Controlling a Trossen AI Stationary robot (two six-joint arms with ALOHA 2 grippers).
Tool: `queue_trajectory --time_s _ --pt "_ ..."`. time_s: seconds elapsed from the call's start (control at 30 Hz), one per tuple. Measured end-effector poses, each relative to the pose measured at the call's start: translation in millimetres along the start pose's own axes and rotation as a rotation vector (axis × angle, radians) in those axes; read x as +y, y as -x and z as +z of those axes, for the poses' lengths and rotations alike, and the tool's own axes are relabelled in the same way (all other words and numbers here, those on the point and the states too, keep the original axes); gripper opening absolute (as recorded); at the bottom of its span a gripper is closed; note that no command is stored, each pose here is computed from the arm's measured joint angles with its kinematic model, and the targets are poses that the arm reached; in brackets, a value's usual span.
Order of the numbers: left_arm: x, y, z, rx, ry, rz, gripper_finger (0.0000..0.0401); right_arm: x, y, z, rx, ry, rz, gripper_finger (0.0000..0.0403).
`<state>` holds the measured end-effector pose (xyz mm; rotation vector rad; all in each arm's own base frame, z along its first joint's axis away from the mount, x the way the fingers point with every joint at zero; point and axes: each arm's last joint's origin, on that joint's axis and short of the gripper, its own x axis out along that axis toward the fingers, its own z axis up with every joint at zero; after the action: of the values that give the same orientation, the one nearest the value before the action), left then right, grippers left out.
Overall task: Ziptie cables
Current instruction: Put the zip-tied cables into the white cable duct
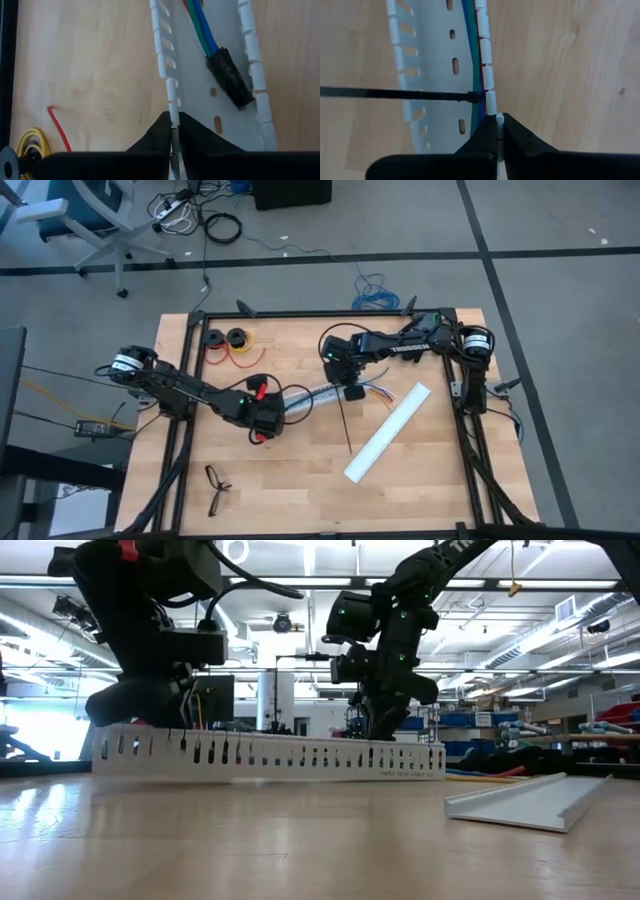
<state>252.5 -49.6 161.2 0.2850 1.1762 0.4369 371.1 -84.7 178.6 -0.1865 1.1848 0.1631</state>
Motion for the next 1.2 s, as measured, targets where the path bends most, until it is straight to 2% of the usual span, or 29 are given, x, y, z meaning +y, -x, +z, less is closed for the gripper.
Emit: queue_trajectory --time_s 0.17,0.37,0.53,0.63,0.77,0.87,1.03,1.2 --pt "0 0 1 -0.004 0.045 0.002 0.0091 -1 0 0 -0.009 -0.003 0.003 0.0002" --pt "1 0 -2 0.019 0.039 0.017 0.0146 -1 0 1 -0.013 -0.004 0.002 0.0002" --pt "7 10 3 -0.057 0.087 0.011 0.0152 -1 0 1 -0.013 -0.006 0.001 0.0001" --pt "14 20 4 -0.117 0.115 0.050 0.0150 -2 0 1 -0.018 -0.006 -0.002 0.0001" --pt "26 31 -1 -0.217 0.170 0.045 0.0147 -2 0 1 -0.019 -0.006 -0.002 0.0001" --pt "34 33 -10 -0.305 0.198 -0.025 0.0147 -2 0 2 -0.023 -0.006 -0.003 0.0001" --pt "55 26 -30 -0.453 0.264 -0.203 0.0147 -2 0 3 -0.034 -0.012 -0.003 0.0001" --pt "81 15 -50 -0.534 0.328 -0.446 0.0147 -2 0 3 -0.042 -0.018 -0.007 0.0001"
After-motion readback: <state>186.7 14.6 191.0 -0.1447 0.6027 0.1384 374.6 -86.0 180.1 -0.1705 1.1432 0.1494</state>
